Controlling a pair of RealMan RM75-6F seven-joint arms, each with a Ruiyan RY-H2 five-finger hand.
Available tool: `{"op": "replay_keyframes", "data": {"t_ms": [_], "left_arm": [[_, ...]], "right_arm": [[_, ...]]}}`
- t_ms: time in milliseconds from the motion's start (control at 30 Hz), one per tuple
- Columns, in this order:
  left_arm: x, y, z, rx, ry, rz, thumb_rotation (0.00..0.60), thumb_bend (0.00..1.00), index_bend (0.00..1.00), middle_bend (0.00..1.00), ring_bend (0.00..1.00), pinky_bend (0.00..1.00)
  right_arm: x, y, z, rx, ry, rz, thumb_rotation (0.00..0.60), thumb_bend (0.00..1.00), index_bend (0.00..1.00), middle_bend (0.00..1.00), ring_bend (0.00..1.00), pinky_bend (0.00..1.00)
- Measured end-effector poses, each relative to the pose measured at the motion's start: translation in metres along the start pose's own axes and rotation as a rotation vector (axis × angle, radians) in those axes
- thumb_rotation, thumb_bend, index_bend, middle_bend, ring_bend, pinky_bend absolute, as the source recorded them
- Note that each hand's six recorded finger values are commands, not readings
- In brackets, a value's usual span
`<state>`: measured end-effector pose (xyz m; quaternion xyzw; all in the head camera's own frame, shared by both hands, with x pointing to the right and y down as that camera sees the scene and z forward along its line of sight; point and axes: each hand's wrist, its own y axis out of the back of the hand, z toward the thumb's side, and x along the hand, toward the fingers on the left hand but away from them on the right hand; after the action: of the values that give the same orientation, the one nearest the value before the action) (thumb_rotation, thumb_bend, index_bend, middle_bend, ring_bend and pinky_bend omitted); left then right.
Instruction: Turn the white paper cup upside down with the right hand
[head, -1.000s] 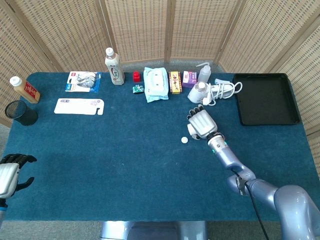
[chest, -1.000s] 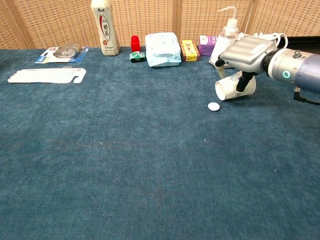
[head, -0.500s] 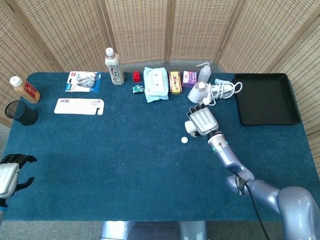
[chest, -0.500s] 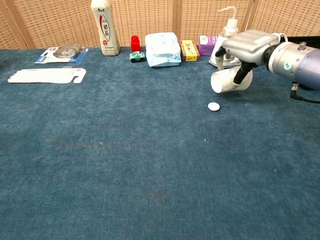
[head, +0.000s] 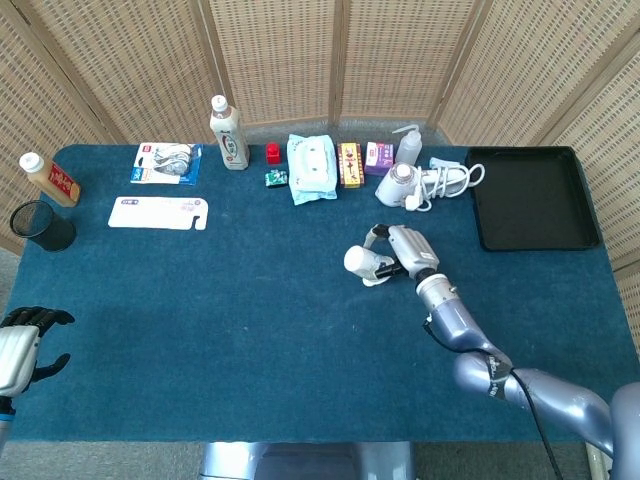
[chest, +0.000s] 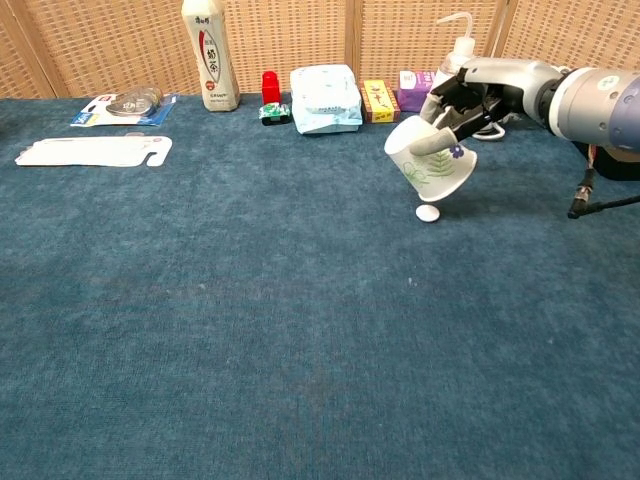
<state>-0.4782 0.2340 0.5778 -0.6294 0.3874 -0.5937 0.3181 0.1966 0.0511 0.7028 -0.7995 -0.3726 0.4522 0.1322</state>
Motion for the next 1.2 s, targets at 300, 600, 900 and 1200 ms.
{"op": "replay_keyframes", "data": {"t_ms": [300,600,900,1200], "left_arm": [[-0.002,0.003,-0.004,0.035,0.017,0.013,0.600,0.20,0.37,0.40,0.27,0.20],[-0.002,0.004,-0.003,0.033,0.016,0.013,0.600,0.20,0.37,0.40,0.27,0.20],[-0.003,0.003,-0.005,0.030,0.021,0.009,0.600,0.20,0.37,0.40,0.27,0.20],[-0.003,0.003,-0.004,0.027,0.019,0.009,0.600,0.20,0.37,0.40,0.27,0.20]], "right_arm": [[0.000,-0.015,-0.002,-0.080,0.005,0.028,0.464,0.21,0.49,0.32,0.30,0.18],[-0.003,-0.025,-0.004,-0.112,0.020,0.020,0.466,0.21,0.47,0.32,0.30,0.17],[-0.007,-0.026,-0.013,-0.139,0.013,0.002,0.463,0.21,0.47,0.32,0.30,0.17],[-0.008,-0.030,-0.020,-0.156,0.006,0.000,0.466,0.21,0.46,0.32,0.30,0.17]]}}
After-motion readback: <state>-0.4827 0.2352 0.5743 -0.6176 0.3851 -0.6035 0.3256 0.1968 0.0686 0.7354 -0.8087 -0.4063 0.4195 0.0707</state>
